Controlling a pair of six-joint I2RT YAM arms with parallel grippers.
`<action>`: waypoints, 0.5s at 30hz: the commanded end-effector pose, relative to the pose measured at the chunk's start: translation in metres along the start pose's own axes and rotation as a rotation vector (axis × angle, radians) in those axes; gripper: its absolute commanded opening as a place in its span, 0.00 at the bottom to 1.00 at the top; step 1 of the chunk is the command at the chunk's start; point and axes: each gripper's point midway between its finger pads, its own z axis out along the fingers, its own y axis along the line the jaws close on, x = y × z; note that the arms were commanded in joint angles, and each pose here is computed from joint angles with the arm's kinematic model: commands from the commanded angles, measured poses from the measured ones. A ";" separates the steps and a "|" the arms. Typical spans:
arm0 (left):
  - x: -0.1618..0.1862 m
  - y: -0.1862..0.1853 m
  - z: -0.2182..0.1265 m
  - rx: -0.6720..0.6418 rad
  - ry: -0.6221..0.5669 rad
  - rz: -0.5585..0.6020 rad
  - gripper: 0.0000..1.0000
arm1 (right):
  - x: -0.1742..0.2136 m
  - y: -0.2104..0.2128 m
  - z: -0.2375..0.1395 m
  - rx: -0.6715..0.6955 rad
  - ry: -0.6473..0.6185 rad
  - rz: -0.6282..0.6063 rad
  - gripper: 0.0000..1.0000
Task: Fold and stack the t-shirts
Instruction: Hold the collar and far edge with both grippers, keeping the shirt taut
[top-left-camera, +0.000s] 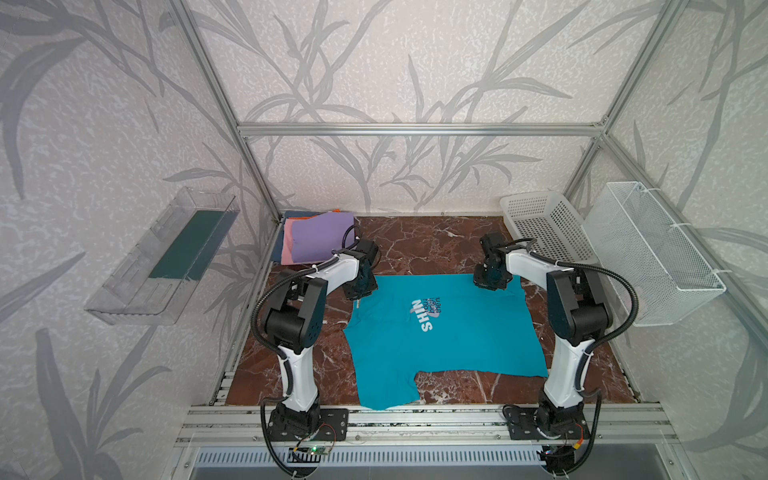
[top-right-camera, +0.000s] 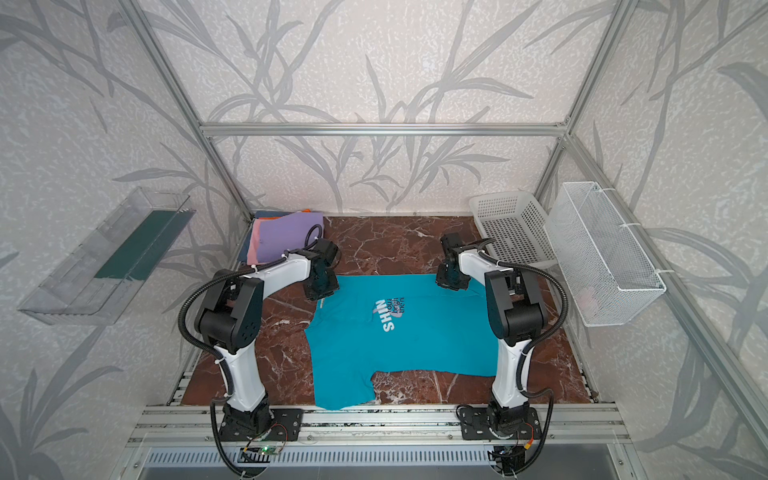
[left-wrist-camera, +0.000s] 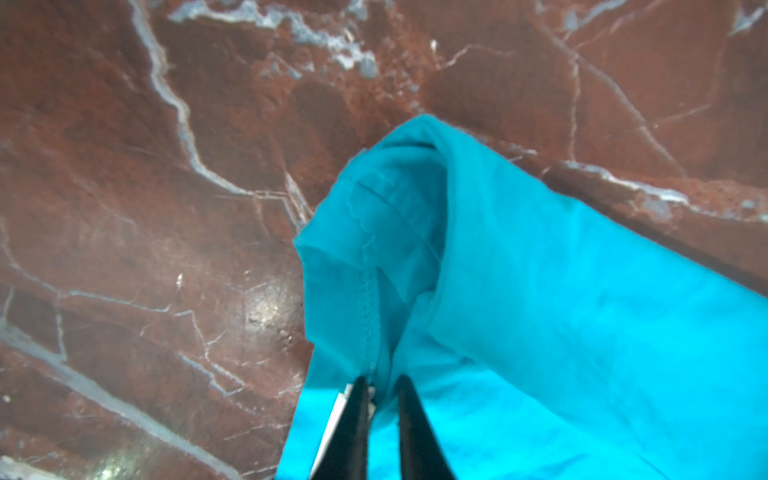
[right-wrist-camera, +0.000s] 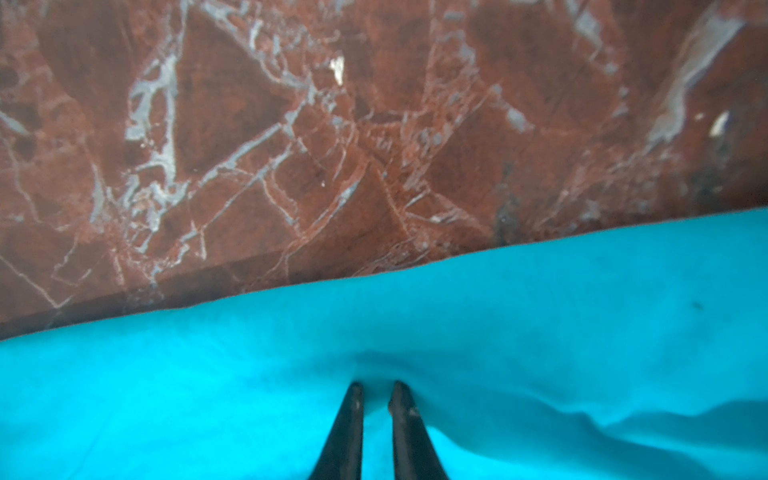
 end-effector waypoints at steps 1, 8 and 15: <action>-0.010 -0.007 -0.015 0.017 -0.034 -0.003 0.06 | 0.023 -0.010 0.014 0.046 0.091 -0.010 0.16; -0.002 -0.003 -0.021 0.015 -0.017 0.002 0.06 | 0.022 -0.010 0.013 0.047 0.090 -0.011 0.16; 0.010 0.005 -0.024 0.006 0.002 -0.001 0.04 | 0.022 -0.009 0.014 0.046 0.093 -0.012 0.16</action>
